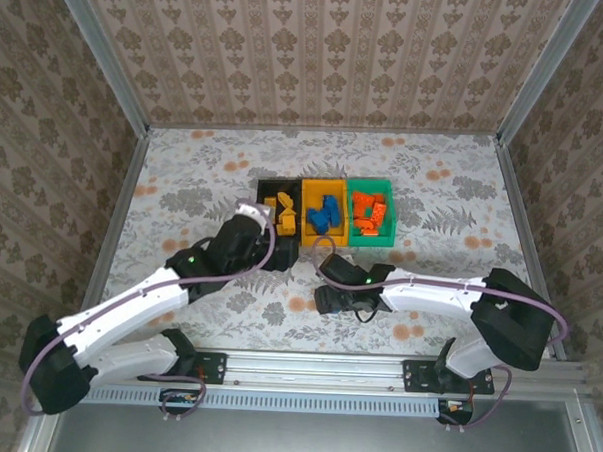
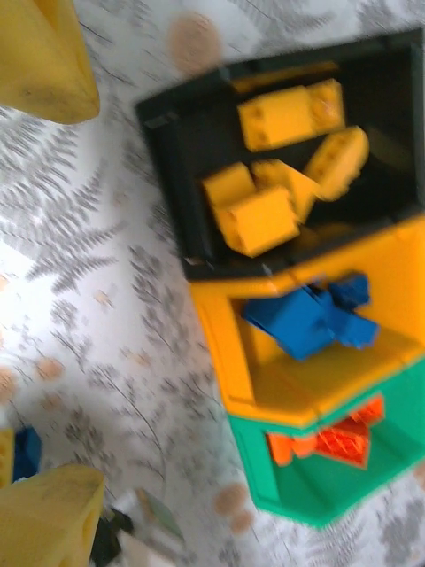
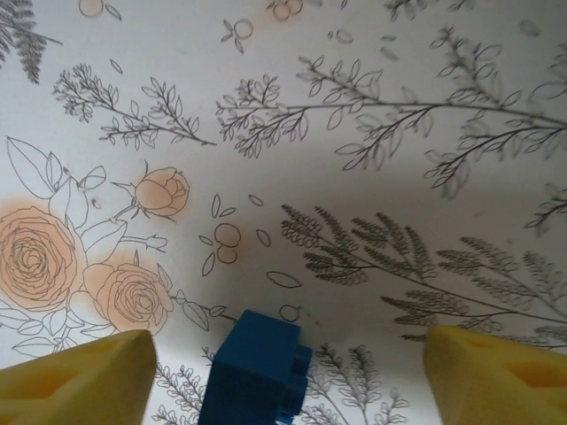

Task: Sort the legos into containers by color

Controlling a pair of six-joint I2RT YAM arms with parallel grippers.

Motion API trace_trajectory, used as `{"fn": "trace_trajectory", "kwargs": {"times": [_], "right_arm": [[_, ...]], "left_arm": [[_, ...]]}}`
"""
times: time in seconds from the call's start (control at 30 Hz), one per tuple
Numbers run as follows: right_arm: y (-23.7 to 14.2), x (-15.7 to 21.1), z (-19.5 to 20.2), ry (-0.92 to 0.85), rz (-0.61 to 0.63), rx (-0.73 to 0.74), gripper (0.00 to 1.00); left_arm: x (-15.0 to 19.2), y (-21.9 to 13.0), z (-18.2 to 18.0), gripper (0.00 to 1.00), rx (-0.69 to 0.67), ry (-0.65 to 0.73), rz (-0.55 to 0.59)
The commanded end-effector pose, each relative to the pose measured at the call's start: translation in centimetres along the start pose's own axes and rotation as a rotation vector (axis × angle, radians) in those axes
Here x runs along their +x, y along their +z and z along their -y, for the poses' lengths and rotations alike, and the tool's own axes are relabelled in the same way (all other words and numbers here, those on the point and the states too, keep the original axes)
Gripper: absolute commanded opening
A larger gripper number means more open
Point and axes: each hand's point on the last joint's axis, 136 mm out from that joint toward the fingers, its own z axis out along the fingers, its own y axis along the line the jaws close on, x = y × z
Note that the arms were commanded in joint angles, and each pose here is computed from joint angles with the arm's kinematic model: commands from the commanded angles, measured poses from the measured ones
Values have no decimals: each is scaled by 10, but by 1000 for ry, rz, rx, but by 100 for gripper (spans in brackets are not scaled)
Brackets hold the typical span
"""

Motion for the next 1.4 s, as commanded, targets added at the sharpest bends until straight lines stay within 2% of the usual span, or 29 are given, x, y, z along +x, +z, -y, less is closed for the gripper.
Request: {"fn": "trace_trajectory", "kwargs": {"times": [0.0,0.17,0.37,0.47,0.6,0.77,0.93,1.17,1.23,1.37], "right_arm": [[1,-3,-6,0,1,6,71],[6,7,-7,3,-33,27,48],[2,5,-8,22,-21,27,31],[-16,-13,-11,22,40,23,25],[-45,-64,-15,26,139,3,23],[-60,-146,-5,85,258,12,25],[-40,-212,7,137,298,79,26],[-8,-263,15,165,318,150,29],[-4,-271,9,158,319,130,37],[-20,-283,4,159,364,103,67]], "left_arm": [[12,-11,-20,100,-52,-89,30],[30,-14,-38,100,-101,-111,23],[39,-14,-51,100,-144,-125,17],[41,-15,-52,100,-148,-123,13],[47,-13,-54,100,-146,-131,-1],[57,-9,-51,100,-122,-151,-29],[62,-11,-50,100,-116,-159,-53],[64,-17,-53,100,-125,-177,-54],[63,-20,-54,100,-131,-182,-45],[54,-28,-60,100,-160,-178,-9]]}}
